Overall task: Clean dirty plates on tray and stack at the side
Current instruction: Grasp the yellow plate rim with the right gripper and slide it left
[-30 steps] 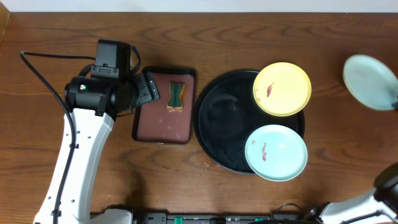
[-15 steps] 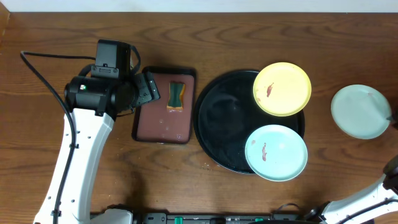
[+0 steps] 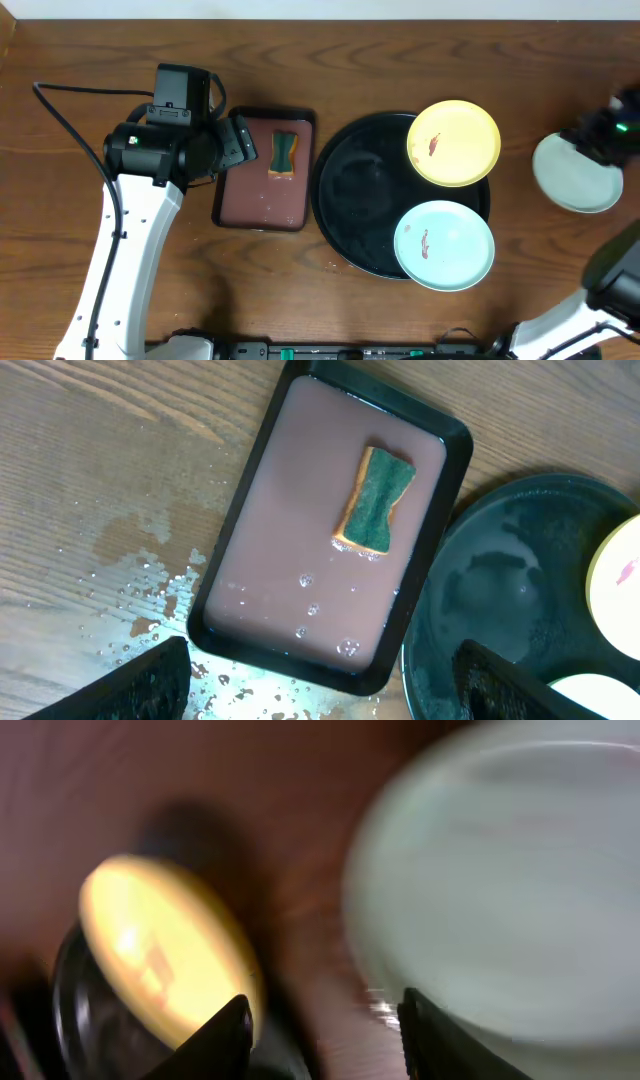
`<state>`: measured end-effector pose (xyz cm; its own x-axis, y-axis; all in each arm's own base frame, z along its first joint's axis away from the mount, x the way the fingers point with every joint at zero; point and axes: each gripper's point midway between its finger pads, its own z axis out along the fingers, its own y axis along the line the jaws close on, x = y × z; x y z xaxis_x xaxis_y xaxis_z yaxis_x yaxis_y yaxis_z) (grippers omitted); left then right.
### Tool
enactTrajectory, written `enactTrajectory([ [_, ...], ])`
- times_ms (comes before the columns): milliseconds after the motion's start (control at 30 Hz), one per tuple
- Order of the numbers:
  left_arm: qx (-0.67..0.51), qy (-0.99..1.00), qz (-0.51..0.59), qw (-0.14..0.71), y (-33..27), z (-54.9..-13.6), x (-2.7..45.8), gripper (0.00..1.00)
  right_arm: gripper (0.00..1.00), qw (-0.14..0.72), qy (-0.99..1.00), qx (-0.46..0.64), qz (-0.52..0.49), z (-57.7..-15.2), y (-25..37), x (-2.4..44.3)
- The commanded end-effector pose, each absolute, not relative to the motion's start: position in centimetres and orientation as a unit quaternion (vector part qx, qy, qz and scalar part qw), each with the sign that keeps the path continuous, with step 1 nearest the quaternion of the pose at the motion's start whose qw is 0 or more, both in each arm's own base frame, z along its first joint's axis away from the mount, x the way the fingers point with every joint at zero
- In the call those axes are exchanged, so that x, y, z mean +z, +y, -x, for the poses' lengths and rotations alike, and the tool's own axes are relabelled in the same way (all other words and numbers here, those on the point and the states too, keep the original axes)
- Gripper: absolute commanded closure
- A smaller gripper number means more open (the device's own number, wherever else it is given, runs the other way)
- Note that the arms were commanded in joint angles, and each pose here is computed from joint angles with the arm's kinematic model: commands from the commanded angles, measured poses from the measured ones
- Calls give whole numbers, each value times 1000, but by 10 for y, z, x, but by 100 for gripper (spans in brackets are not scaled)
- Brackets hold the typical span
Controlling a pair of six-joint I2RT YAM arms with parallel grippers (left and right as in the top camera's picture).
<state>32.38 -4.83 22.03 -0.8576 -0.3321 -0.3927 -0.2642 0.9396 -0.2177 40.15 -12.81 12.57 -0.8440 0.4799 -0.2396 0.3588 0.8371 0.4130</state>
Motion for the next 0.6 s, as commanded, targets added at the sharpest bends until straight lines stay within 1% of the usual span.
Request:
enactTrajectory([
  [0,-82,959,155,223,-49,-325,226,16,53,162,974,106,-119,-414,-95,118],
  [67,-82,959,155,223,-49,-325,226,16,53,150,982,35,-107,-420,-93,103],
  [167,-82,959,155,223,-49,-325,226,16,48,149,983,-34,-100,-430,-91,85],
  [300,-82,959,155,223,-49,-325,226,16,47,142,986,-39,-77,-441,-74,60],
  [367,-82,959,155,223,-49,-325,226,16,50,129,988,-36,-72,-439,-69,50],
  [433,-82,959,155,223,-49,-325,226,16,58,116,990,-31,-68,-436,-64,42],
  [467,-82,959,155,223,-49,-325,226,16,67,110,991,-26,-68,-434,-62,40],
  [500,-82,959,155,223,-49,-325,226,16,86,103,992,-16,-66,-431,-58,39],
  [567,-82,959,155,223,-49,-325,226,16,96,101,993,4,-64,-429,-50,42],
])
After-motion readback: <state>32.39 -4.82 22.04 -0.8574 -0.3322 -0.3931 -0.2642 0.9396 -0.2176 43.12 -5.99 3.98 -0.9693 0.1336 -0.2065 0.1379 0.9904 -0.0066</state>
